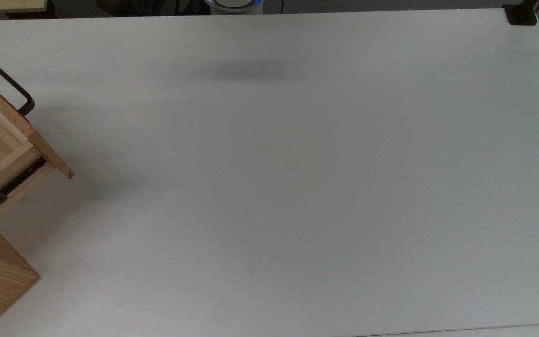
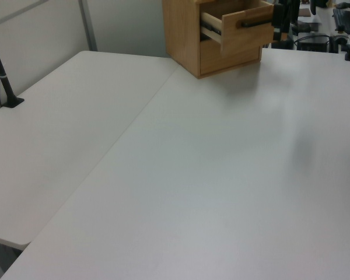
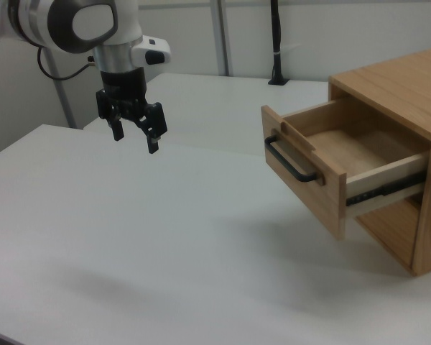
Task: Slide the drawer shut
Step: 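Move the gripper toward the front face of the open wooden drawer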
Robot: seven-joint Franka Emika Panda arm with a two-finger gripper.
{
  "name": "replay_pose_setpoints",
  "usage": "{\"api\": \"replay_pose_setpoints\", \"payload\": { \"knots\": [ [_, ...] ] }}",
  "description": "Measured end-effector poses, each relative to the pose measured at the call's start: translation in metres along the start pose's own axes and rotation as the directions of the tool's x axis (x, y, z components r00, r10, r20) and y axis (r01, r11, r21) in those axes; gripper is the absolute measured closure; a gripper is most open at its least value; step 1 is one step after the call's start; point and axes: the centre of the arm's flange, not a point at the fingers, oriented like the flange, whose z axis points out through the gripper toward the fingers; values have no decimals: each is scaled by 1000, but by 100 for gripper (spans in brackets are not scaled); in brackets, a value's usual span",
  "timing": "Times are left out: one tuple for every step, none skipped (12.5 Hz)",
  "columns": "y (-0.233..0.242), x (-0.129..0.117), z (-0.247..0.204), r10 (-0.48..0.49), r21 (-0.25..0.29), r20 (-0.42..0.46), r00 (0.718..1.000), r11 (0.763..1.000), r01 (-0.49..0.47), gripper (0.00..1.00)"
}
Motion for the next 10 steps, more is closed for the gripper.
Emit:
{"api": "replay_pose_setpoints", "payload": {
  "knots": [
    [0,0,0,0,0,-1,1000,1000,0,0],
    [1,0,0,0,-6,0,1000,1000,0,1],
    [1,1,1,0,-12,3,1000,1000,0,10],
    [2,2,3,1,-15,7,1000,1000,-1,19],
    [2,4,6,2,-17,12,1000,1000,-2,21],
    [2,4,7,2,-17,14,1000,1000,-2,19],
    [2,5,8,2,-18,16,1000,1000,-2,18],
    [2,5,8,2,-18,15,1000,1000,-2,19],
    [2,5,8,2,-18,15,1000,1000,-2,22],
    [2,5,7,2,-18,14,1000,1000,-2,23]
  ]
}}
